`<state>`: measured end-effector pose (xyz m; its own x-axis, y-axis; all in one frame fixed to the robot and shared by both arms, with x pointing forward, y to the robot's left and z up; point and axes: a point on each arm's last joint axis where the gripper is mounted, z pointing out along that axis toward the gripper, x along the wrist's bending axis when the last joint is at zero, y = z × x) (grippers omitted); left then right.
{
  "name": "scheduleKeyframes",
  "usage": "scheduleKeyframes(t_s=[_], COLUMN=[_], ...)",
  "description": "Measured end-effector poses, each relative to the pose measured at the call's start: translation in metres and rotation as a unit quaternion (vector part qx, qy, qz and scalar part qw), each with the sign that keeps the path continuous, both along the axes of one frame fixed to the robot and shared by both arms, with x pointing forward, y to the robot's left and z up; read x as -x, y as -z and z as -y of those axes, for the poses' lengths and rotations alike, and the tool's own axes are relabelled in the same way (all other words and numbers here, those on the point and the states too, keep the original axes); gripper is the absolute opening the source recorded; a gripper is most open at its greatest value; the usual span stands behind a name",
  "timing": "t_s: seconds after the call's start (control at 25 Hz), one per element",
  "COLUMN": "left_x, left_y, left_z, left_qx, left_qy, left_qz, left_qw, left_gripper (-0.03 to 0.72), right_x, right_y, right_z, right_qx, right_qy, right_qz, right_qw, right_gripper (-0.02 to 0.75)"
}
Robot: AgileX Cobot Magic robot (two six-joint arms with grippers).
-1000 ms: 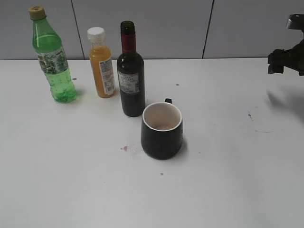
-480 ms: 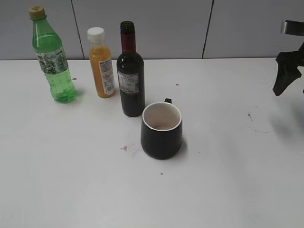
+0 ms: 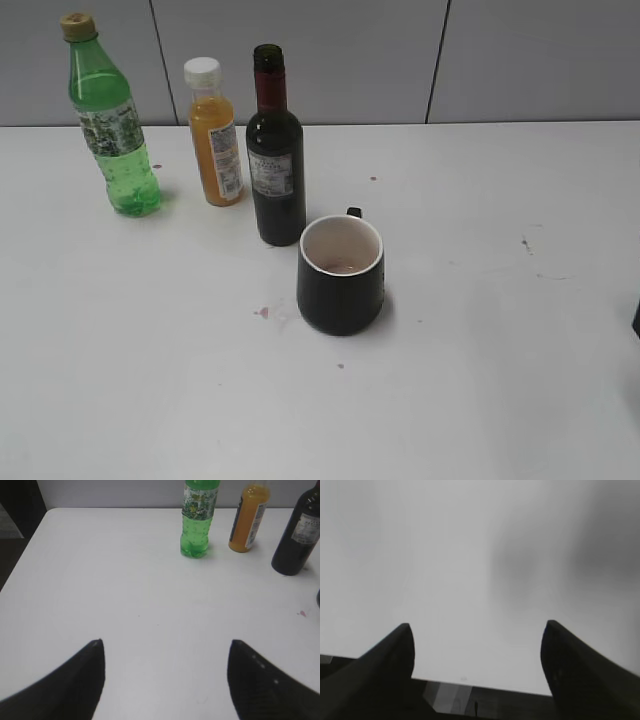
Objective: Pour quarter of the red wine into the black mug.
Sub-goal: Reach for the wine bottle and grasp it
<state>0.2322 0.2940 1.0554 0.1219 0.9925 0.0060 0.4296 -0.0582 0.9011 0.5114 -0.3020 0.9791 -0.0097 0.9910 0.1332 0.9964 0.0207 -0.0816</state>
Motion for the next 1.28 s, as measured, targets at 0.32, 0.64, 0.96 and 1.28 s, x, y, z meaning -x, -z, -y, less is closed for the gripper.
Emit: scheduleKeyframes(t_s=[0.32, 0.64, 0.96, 1.28], left_x=[0.0, 0.0, 0.0, 0.0], left_y=[0.0, 0.0, 0.0, 0.0], left_z=[0.0, 0.0, 0.0, 0.0], left_qx=[0.0, 0.0, 0.0, 0.0], left_qy=[0.0, 0.0, 0.0, 0.0], left_qz=[0.0, 0.001, 0.001, 0.001], left_qw=[1.0, 1.0, 1.0, 1.0], left_gripper=[0.571, 0.571, 0.571, 0.571], right_x=[0.113, 0.164, 0.214, 0.251], right_y=[0.013, -0.022, -0.05, -0.061], right_z=[-0.005, -0.008, -0.011, -0.013], right_qx=[0.015, 0.014, 0.021, 0.026], right_qy=[0.016, 0.013, 0.012, 0.012], right_qz=[0.109, 0.239, 0.422, 0.539], right_qw=[0.994, 0.971, 0.906, 0.842], right_gripper=[0.593, 0.593, 0.591, 0.591])
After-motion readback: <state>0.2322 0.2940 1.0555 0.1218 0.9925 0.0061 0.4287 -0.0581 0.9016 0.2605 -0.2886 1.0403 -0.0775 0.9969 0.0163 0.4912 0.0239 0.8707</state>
